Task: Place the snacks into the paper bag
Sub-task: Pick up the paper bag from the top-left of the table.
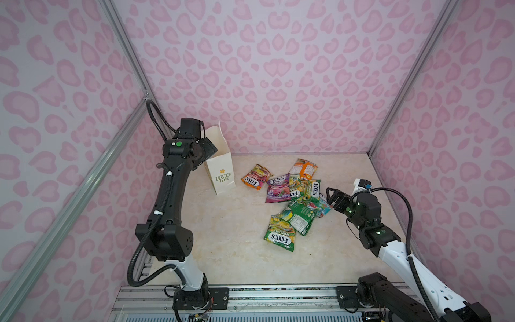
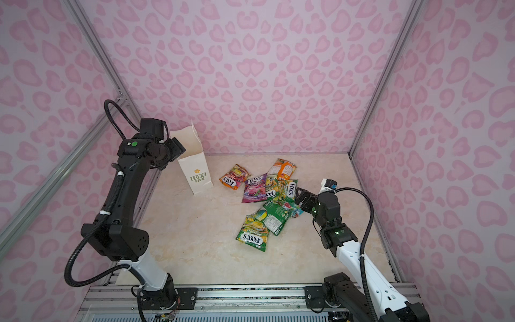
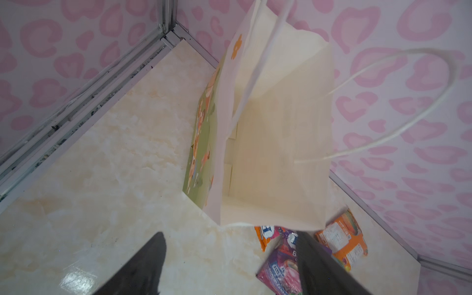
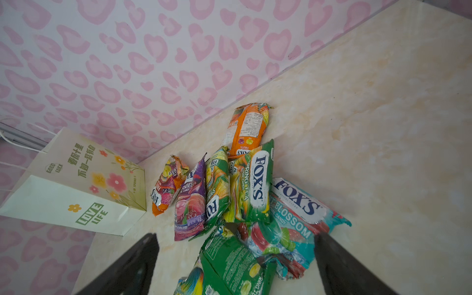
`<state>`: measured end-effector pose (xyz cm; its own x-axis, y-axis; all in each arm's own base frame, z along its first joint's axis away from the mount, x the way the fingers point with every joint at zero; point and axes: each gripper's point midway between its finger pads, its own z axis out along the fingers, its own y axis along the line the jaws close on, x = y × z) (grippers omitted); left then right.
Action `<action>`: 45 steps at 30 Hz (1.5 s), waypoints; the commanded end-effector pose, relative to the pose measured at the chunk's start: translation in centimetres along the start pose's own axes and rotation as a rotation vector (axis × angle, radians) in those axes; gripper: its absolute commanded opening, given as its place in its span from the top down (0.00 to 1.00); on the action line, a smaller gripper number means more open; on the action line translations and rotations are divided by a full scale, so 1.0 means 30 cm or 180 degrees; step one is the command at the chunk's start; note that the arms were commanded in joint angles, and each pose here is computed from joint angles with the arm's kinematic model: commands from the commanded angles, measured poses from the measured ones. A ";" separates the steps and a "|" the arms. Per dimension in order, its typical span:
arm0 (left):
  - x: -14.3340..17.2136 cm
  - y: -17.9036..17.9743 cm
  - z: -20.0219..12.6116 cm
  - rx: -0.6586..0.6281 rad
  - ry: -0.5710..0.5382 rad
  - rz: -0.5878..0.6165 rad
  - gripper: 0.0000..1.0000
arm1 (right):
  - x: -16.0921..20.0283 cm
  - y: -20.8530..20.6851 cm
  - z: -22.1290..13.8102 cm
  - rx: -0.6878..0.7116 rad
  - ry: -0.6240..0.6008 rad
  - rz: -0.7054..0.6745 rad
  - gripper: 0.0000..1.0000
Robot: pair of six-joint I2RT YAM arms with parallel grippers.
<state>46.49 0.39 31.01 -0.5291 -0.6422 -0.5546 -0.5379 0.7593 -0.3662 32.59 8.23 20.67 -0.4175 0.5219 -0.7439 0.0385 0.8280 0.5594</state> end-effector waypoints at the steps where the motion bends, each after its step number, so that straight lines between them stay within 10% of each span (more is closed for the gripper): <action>1: -0.001 0.043 0.049 -0.0318 0.0099 0.0009 0.26 | 0.040 -0.025 -0.015 0.0086 0.0093 -0.0101 0.03; 28: -0.018 0.031 0.227 -0.0457 0.0225 0.0194 0.97 | 0.101 -0.065 -0.043 0.0082 0.0121 -0.0047 0.04; 45: 0.230 0.032 -0.067 0.0103 0.0558 0.1038 0.97 | 0.153 -0.057 0.014 0.0113 0.0489 -0.0208 0.02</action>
<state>42.56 -3.30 28.40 -0.7583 -0.4222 -0.4967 -0.3500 0.9065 -0.2362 30.91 8.72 16.27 -0.5317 0.4571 -0.7130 0.0647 0.8613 0.5040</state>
